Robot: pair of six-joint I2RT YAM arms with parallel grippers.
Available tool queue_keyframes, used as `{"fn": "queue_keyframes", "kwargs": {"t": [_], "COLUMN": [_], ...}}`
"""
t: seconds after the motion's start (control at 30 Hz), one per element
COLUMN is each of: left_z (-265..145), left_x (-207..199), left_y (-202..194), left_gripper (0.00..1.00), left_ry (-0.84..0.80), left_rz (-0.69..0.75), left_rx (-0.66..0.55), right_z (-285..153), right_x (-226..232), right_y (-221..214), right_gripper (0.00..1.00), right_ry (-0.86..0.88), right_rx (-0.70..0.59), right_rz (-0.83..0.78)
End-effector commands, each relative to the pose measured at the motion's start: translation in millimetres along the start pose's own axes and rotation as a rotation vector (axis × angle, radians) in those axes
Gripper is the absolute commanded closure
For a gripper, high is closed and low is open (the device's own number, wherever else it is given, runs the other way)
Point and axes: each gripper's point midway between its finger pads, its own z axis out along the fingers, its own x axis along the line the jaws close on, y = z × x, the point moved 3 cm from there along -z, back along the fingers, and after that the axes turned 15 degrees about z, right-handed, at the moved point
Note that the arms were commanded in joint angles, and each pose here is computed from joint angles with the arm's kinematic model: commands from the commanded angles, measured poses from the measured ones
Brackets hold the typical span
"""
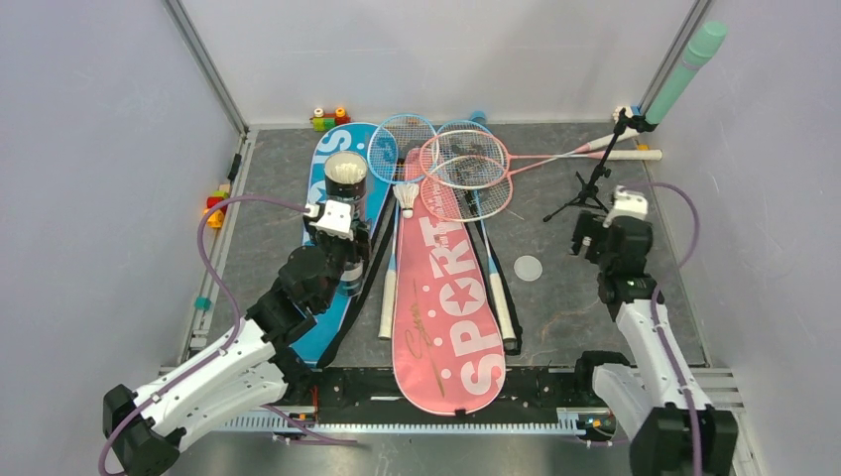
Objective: Pack up the badminton gear
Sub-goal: Place the shuttlecock at the shuttle tube, then pick up the shuttlecock at the center of the board.
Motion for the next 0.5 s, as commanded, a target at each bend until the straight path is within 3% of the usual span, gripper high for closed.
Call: {"fn": "queue_keyframes", "kwargs": {"t": [0.0,0.13,0.23,0.3,0.47], "left_z": [2,3,2,0,-3], "left_x": [5,2,2,2,-2], "left_y": [19,17,18,19,22], "left_gripper": [0.96,0.97,0.97,0.97,0.97], "left_ry": [0.028,0.013,0.005,-0.002,-0.041], "left_rz": [-0.074,-0.057,-0.054,-0.056,-0.06], "left_rx": [-0.067,-0.063,-0.071,-0.079,-0.104], "right_z": [19,37,47,50,61], "right_x": [-30,-63,-63,-61,-74], "right_y": [17,8,-4,-7,-14], "right_gripper": [0.01,0.01,0.11,0.17,0.2], "right_ry": [0.064,0.058,0.168,0.217,0.164], "right_rx": [-0.099,-0.139,-0.119,-0.106,-0.164], "right_rz": [0.203,0.331,0.41,0.423,0.413]}}
